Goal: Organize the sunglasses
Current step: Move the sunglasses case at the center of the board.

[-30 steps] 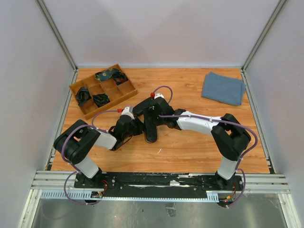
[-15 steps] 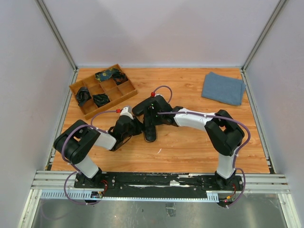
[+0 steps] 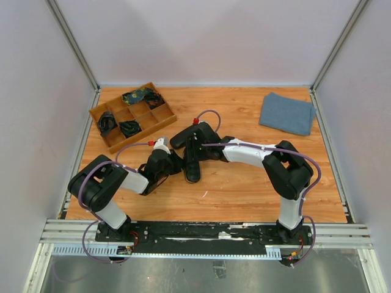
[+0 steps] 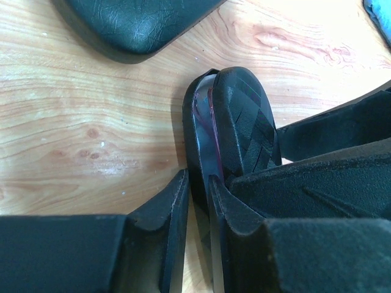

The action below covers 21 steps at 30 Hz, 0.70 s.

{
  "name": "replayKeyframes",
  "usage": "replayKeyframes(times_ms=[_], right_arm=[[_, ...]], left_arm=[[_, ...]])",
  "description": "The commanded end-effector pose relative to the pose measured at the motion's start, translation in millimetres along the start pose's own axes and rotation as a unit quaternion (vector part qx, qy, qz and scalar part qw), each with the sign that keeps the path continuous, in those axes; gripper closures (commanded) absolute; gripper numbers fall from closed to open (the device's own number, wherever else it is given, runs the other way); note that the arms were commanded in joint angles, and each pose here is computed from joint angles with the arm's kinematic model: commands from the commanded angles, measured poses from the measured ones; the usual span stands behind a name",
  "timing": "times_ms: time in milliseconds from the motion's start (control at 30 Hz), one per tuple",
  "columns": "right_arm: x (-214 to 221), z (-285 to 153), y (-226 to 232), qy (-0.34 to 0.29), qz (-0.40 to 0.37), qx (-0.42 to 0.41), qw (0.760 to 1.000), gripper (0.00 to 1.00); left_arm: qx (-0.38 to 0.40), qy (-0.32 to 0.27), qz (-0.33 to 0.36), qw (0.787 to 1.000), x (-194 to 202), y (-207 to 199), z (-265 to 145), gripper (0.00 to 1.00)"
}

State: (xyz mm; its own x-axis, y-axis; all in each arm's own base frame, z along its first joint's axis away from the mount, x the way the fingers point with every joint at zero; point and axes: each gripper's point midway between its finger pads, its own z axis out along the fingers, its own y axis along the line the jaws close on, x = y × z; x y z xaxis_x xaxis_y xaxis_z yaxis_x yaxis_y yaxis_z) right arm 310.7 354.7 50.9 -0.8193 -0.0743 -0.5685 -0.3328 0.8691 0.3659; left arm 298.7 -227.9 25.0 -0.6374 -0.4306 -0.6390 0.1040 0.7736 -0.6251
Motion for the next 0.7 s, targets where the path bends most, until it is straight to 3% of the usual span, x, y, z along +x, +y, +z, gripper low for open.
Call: replayKeyframes(times_ms=[0, 667], right_arm=[[-1, 4, -29, -0.006, -0.004, 0.069, 0.998, 0.6], [-15, -14, -64, -0.03, -0.011, 0.127, 0.991, 0.63]], left_arm=[[0.047, -0.007, 0.011, 0.999, -4, -21, -11, 0.75], [0.017, -0.057, 0.004, 0.998, -20, -6, -55, 0.65]])
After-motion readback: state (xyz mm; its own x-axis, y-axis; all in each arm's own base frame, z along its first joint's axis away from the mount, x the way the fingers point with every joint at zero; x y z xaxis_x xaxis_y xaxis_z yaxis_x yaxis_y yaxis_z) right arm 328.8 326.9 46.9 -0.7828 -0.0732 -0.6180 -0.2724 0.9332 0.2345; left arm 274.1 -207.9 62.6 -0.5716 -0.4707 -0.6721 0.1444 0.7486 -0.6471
